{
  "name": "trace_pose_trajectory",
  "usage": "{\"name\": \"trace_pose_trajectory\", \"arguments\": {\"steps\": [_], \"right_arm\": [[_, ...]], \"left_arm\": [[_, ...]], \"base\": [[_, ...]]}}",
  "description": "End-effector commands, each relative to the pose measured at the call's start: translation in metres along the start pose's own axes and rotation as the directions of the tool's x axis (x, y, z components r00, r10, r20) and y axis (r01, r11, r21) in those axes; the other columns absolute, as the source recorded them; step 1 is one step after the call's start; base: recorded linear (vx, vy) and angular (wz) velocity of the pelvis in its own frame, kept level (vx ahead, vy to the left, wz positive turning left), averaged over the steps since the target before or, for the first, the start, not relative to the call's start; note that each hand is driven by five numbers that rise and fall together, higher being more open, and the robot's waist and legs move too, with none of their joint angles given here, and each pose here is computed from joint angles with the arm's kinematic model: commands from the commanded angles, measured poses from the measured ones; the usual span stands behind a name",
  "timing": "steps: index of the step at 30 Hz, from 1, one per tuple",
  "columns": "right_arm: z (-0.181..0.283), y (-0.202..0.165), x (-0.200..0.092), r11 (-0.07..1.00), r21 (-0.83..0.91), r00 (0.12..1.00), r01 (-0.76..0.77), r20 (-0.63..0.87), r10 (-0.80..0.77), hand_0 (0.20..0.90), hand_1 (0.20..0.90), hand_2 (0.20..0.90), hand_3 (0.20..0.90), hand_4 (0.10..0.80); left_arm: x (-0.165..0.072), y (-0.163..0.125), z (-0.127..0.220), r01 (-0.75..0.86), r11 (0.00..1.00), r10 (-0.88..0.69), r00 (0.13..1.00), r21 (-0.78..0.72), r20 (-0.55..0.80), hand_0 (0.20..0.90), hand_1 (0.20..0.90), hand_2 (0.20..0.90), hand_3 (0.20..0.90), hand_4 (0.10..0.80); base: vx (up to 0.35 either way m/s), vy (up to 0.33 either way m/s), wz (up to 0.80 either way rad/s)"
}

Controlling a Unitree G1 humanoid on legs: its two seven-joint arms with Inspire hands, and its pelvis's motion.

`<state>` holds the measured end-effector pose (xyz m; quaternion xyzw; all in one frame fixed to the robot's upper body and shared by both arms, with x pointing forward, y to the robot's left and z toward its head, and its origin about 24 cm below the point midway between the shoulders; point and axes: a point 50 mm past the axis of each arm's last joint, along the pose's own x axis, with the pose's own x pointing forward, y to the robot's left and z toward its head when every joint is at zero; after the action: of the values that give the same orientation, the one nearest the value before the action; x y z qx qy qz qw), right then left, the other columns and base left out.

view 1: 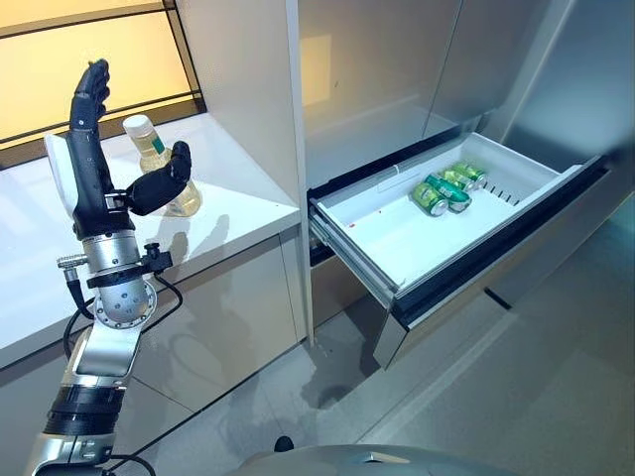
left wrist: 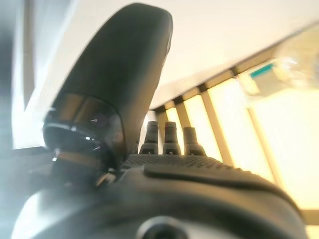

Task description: Put drinks into fridge and close the fridge

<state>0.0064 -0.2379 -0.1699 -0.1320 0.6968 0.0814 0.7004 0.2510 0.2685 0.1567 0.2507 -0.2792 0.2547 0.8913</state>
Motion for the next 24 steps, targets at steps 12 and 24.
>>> {"name": "trace_pose_trajectory", "arguments": {"steps": [12,24], "right_arm": [[0.05,-0.008,-0.002,0.998,0.062,0.989,0.0,0.148,-0.009,0.9,0.9,0.9,0.9,0.8],[0.05,-0.009,-0.002,0.998,0.056,0.99,0.001,0.14,-0.008,0.9,0.9,0.9,0.9,0.8]], "left_arm": [[0.032,0.007,-0.006,-0.08,0.996,0.075,0.992,-0.05,-0.102,0.9,0.9,0.9,0.9,0.8],[0.027,0.005,-0.03,-0.084,0.996,0.08,0.965,-0.006,-0.251,0.9,0.9,0.9,0.9,0.8]], "base": [[0.0,0.0,0.0],[0.0,0.0,0.0]]}}
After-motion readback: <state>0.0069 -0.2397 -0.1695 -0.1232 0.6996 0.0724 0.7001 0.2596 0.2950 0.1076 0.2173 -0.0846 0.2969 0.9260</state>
